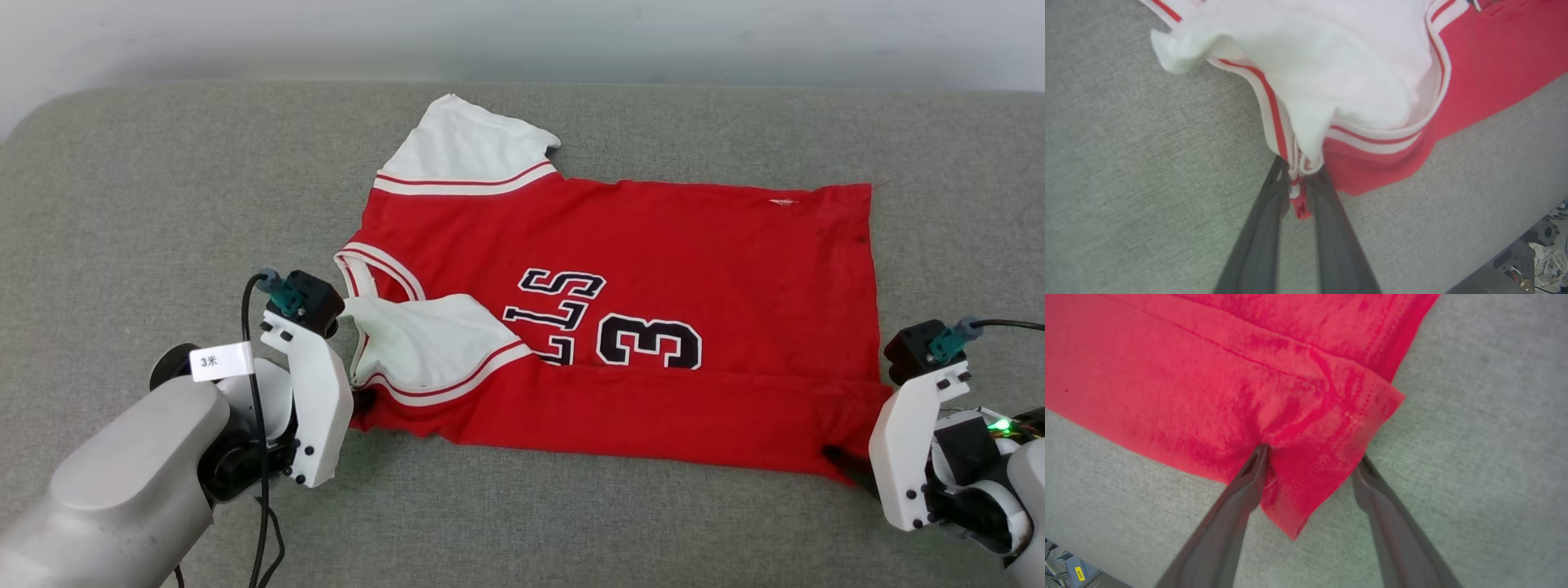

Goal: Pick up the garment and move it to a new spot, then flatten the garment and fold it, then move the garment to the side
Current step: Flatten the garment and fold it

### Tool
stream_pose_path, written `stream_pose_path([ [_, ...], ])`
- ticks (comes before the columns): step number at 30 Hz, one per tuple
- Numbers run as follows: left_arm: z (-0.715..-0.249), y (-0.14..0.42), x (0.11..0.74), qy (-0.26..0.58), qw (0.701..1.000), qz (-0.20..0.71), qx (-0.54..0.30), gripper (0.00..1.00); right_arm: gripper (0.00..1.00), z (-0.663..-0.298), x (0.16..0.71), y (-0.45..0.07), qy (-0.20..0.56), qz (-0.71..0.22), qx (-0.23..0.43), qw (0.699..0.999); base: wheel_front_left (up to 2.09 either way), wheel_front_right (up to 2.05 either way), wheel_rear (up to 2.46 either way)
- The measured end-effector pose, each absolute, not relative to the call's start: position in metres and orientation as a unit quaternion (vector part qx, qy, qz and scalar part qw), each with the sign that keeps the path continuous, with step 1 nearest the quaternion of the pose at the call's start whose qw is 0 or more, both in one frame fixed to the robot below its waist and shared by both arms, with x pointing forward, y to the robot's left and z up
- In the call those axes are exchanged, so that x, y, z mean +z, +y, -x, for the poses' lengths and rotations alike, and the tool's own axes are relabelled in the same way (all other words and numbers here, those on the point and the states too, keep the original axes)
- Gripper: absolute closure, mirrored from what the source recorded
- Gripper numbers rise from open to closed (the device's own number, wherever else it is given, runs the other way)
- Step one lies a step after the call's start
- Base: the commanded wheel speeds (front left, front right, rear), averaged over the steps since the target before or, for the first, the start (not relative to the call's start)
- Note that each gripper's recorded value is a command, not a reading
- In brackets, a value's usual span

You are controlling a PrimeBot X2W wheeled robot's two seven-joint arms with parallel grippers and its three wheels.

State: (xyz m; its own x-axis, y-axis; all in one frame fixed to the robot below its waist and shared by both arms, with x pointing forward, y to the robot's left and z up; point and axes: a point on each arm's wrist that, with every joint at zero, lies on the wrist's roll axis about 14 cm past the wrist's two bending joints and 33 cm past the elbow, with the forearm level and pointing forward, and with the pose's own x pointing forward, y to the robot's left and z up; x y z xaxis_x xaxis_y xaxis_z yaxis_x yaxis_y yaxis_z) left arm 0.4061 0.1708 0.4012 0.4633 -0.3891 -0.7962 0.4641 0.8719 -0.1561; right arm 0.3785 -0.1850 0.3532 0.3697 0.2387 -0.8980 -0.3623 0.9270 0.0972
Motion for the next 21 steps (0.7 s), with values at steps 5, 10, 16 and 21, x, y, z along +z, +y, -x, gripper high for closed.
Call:
stream_pose_path([
  [5,-0.405,0.172,0.403,0.45,0.857,-0.043,-0.248,1.0,0.85,-0.379,0.357,-0.181,0.512,0.061,0.194,0.835,0.0,0.0,0.0],
  [10,-0.398,0.173,0.404,0.448,0.859,-0.039,-0.246,1.0,1.0,-0.376,0.366,-0.175,0.49,0.048,0.205,0.846,0.0,0.0,0.0],
  [16,-0.388,0.177,0.417,0.432,0.868,-0.036,-0.242,1.0,1.0,-0.378,0.394,-0.181,0.435,0.044,0.207,0.875,0.0,0.0,0.0],
  [21,-0.375,0.182,0.429,0.418,0.875,-0.039,-0.24,1.0,1.0,-0.37,0.419,-0.189,0.4,0.045,0.21,0.891,0.0,0.0,0.0],
])
